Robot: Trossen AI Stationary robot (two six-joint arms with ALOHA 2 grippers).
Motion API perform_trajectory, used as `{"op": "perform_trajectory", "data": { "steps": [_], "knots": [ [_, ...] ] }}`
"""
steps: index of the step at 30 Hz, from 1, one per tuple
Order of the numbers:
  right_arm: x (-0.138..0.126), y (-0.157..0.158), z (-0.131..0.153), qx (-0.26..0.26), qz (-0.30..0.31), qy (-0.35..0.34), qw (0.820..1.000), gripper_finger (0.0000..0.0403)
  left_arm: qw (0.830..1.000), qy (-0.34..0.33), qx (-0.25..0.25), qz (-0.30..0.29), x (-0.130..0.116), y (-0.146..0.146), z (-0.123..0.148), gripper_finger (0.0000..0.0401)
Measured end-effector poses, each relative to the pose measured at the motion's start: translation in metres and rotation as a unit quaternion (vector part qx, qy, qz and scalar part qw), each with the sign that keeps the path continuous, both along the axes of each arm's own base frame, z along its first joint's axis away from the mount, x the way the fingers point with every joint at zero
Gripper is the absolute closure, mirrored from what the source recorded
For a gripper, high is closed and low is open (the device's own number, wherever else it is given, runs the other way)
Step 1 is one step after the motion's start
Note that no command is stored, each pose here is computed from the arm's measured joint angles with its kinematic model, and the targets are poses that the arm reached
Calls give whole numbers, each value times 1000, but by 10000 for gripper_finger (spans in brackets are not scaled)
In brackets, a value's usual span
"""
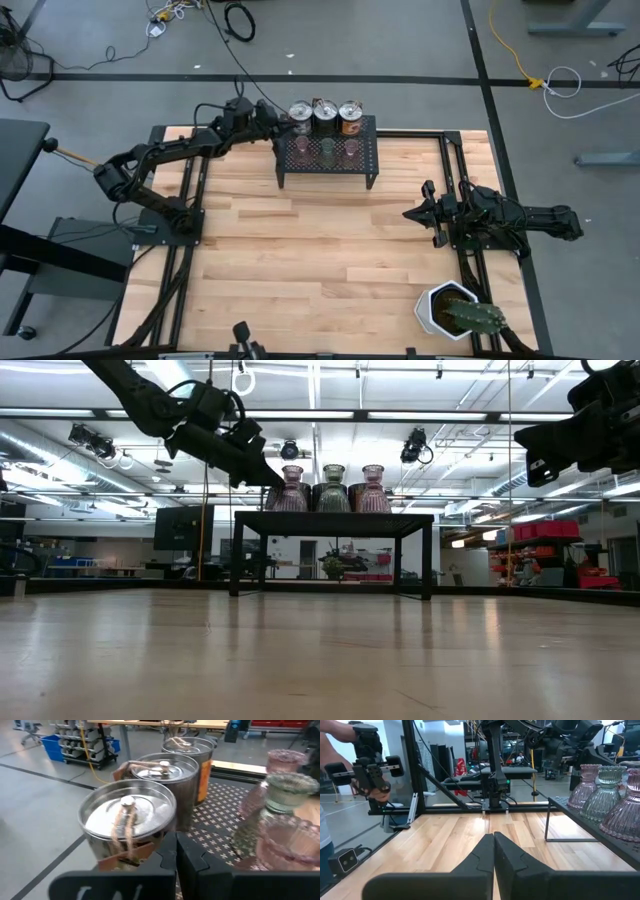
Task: Pick & Place candle stick holders
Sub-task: Adjust the silver scented candles
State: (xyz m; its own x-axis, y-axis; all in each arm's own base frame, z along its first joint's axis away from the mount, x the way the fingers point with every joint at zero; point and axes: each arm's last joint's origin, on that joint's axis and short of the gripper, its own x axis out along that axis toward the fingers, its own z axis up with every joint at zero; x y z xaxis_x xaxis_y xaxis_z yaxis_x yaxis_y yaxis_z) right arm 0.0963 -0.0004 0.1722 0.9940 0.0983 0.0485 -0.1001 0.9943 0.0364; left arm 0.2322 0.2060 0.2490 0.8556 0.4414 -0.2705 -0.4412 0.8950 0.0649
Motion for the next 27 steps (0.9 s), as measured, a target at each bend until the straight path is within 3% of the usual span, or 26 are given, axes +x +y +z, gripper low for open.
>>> {"op": "perform_trajectory", "data": {
  "steps": [15,23,27],
  "knots": [
    [0,0,0,0,0,0,1000,394,1000,-1,12,21,-3,4,1,401],
    [0,0,0,0,0,0,1000,394,1000,-7,-1,-2,-2,3,1,401],
    [0,0,0,0,0,0,1000,394,1000,6,-6,13,-3,3,-2,401]
  ]
}}
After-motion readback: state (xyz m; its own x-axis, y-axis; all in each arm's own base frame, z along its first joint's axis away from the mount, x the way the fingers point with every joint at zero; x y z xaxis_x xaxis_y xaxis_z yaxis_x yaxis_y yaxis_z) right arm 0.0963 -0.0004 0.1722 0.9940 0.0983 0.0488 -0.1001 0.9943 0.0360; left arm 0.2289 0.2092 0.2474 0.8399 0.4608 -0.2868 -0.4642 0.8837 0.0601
